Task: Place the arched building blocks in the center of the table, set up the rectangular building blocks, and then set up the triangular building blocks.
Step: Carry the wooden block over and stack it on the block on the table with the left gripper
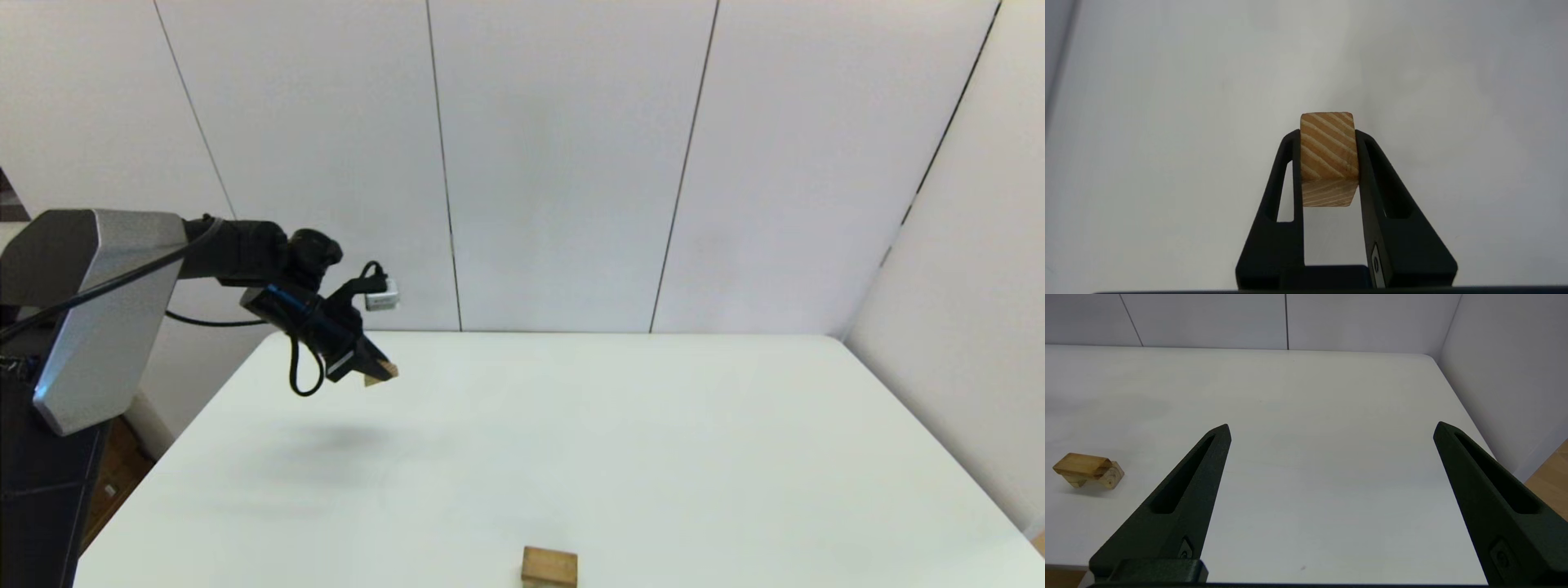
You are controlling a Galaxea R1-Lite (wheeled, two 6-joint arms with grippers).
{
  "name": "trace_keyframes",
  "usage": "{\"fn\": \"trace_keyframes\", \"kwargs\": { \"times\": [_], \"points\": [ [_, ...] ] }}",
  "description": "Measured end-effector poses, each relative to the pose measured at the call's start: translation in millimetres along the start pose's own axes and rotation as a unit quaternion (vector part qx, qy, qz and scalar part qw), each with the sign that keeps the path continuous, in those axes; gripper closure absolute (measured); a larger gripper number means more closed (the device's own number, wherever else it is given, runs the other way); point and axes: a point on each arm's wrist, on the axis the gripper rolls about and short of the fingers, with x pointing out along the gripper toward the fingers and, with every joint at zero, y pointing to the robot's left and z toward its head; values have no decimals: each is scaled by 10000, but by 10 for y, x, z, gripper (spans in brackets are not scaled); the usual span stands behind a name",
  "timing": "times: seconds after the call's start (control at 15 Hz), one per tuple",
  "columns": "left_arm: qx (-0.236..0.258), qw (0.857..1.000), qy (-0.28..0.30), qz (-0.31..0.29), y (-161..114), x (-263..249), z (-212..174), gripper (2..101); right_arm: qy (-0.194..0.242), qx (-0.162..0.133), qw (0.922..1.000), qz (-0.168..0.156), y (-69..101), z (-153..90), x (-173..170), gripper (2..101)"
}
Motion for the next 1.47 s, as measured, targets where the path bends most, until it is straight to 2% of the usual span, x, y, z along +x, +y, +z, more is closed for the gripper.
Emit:
{"fn": "trace_keyframes", "kwargs": {
  "times": [0.27, 0.6, 0.8, 1.0, 1.47],
  "points": [
    [770, 9970, 50, 18, -588, -49, 785, 793, 0, 0, 10000, -2, 0, 0, 0, 43],
    [1357, 9880, 159, -718, -1375, 158, 1313, 793, 2, 0, 10000, 0, 0, 0, 0, 43],
    [1585, 9807, 295, -1104, -1704, 330, 1405, 793, 2, -2, 10000, 0, 0, 0, 0, 43],
    [1372, 9808, 464, -1309, -1881, 425, 1417, 793, 2, 0, 10000, -1, 0, 0, 0, 43],
    [1189, 9776, 955, -1451, -2132, 512, 1201, 793, 0, 0, 10000, 2, 0, 0, 0, 43]
  ]
}}
